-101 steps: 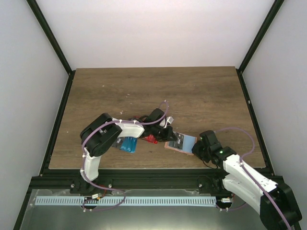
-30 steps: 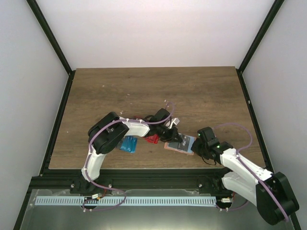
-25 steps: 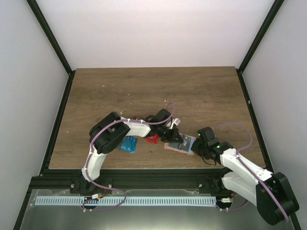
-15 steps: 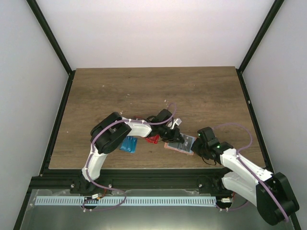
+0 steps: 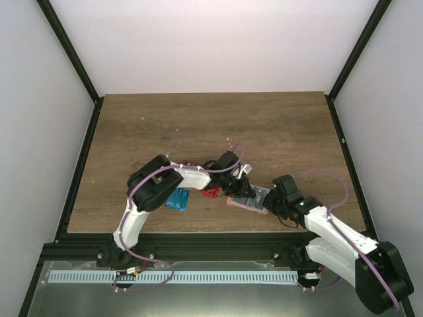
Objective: Put the credit cards into the card holder
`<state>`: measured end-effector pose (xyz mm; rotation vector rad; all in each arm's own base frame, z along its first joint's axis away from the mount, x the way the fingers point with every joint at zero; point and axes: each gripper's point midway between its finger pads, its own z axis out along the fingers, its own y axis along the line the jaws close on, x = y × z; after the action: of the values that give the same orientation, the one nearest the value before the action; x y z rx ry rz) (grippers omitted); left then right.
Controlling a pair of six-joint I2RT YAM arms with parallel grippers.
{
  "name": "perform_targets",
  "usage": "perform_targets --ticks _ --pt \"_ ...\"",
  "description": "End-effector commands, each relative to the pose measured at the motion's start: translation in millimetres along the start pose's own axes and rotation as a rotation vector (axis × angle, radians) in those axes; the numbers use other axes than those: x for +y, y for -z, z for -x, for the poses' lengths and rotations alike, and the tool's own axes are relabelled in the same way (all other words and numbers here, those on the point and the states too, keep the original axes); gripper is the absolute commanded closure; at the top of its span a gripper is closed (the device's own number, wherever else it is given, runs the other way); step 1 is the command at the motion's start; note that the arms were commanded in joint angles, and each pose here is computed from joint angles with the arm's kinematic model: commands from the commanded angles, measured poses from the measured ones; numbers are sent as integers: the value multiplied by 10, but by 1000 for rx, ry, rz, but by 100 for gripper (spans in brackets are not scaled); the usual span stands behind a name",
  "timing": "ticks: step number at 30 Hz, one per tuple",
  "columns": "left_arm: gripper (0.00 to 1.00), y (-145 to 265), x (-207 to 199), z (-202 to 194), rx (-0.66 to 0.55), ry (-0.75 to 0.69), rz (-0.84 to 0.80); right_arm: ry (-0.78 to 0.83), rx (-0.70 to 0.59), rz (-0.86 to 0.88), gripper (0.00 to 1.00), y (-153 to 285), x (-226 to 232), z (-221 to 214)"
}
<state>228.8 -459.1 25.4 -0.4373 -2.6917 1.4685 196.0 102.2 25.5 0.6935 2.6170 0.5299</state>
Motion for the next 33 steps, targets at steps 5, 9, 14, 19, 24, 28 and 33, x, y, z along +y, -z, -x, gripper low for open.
perform_targets --ticks 5,9,14,19,24,28,33 --pt "83 -17 122 -115 16 -8 90 2 -23 2 95 40 19 54" --pt "76 62 99 -131 10 -26 114 0 -37 2 95 78 27 82" --pt "71 141 63 -161 15 -41 138 -2 -50 7 95 128 52 111" --pt "62 248 3 -147 3 -78 167 6 -64 17 95 191 88 146" --pt "53 390 -134 -103 -27 -145 181 36 -76 88 90 278 233 174" --pt "58 453 -120 -94 -35 -198 215 58 -58 219 79 341 434 118" --pt "79 391 -59 -133 -4 -238 211 46 -8 313 73 313 561 19"
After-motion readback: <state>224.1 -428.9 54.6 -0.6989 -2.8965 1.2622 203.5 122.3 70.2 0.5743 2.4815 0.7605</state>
